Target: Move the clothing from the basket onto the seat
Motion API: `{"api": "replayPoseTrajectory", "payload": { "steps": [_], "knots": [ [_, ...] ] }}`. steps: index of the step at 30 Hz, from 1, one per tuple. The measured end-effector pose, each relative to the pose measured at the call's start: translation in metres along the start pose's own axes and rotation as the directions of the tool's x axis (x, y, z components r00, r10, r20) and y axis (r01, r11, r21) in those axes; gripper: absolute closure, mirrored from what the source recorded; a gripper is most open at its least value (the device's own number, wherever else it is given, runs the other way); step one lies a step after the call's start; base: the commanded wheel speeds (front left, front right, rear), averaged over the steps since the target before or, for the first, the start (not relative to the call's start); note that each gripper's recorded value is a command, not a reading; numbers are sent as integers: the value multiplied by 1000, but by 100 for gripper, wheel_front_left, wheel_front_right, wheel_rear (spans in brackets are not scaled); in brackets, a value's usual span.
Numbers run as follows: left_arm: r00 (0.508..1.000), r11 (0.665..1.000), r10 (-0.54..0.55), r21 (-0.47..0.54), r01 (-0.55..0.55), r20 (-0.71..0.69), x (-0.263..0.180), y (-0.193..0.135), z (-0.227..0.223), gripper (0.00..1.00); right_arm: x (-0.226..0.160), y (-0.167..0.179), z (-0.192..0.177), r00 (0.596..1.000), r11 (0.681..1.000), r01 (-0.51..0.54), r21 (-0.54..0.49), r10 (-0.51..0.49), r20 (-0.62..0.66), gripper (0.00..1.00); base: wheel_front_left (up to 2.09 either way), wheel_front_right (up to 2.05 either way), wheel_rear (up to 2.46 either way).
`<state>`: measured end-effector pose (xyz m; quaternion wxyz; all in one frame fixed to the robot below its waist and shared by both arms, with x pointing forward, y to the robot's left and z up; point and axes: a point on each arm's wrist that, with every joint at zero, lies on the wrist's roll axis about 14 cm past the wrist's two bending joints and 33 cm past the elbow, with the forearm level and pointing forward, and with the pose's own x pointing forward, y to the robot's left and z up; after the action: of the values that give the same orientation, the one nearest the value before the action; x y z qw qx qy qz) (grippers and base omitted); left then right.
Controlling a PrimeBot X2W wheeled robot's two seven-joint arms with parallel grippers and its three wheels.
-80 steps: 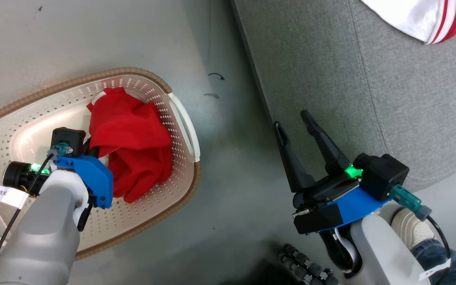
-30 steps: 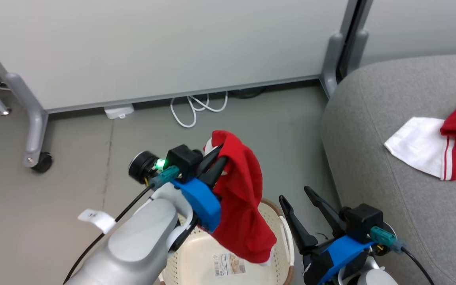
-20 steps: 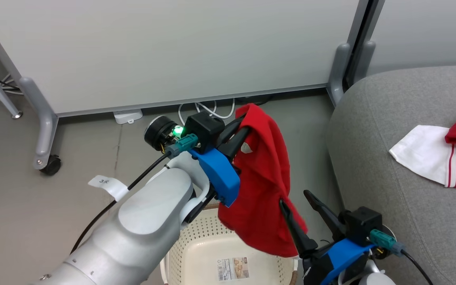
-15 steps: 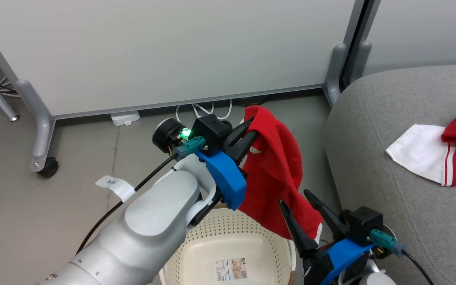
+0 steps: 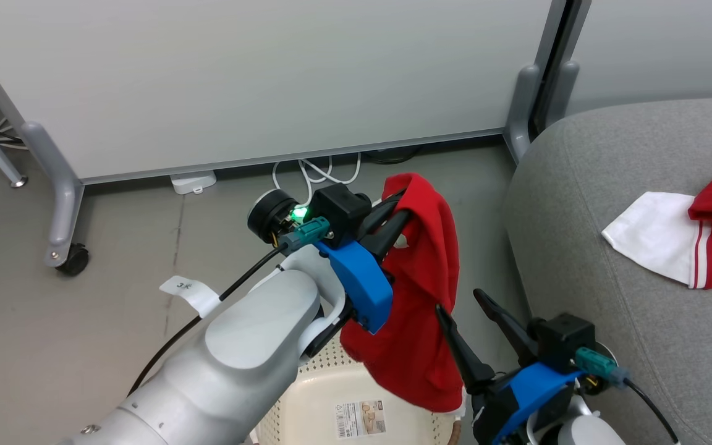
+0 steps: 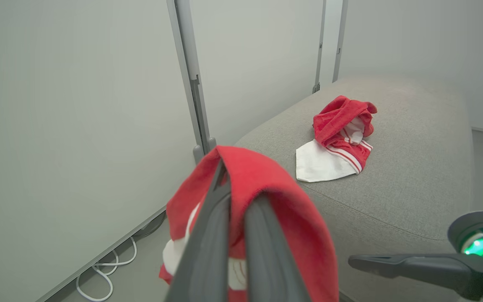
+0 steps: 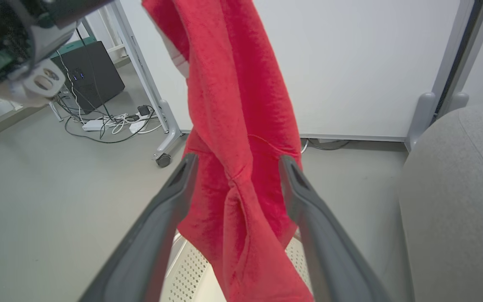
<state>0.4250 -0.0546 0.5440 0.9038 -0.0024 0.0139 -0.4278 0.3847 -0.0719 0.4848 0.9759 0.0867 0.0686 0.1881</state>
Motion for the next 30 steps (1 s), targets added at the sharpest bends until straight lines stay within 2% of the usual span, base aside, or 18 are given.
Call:
{"api": "replayPoseTrajectory", "payload": {
  "steps": [6,13,22,24,25,30],
  "knots": [
    [1000,1000,-6,-5,6,-2,0,-3,-1,100,13,5,2,999,1000,-28,-5,28,-20,0,0,0,0],
    [1000,1000,-12,-6,12,-4,0,-5,-1,100,31,10,0,997,997,-55,45,58,-52,0,0,0,0],
    [1000,1000,-25,-8,25,-5,0,-11,-1,100,45,9,-5,992,997,-72,-14,70,-108,1,0,0,0],
    [1000,1000,-27,-7,27,-5,0,-12,0,100,47,9,-5,991,997,-74,-13,73,-110,57,0,0,0],
    [1000,1000,-28,-6,28,-5,0,-12,0,100,48,9,-5,991,997,-75,-10,74,-112,100,0,0,0],
    [1000,1000,-31,-2,31,-6,-1,-14,0,100,49,12,-6,991,997,-81,3,81,-105,100,0,0,0]
  ]
}}
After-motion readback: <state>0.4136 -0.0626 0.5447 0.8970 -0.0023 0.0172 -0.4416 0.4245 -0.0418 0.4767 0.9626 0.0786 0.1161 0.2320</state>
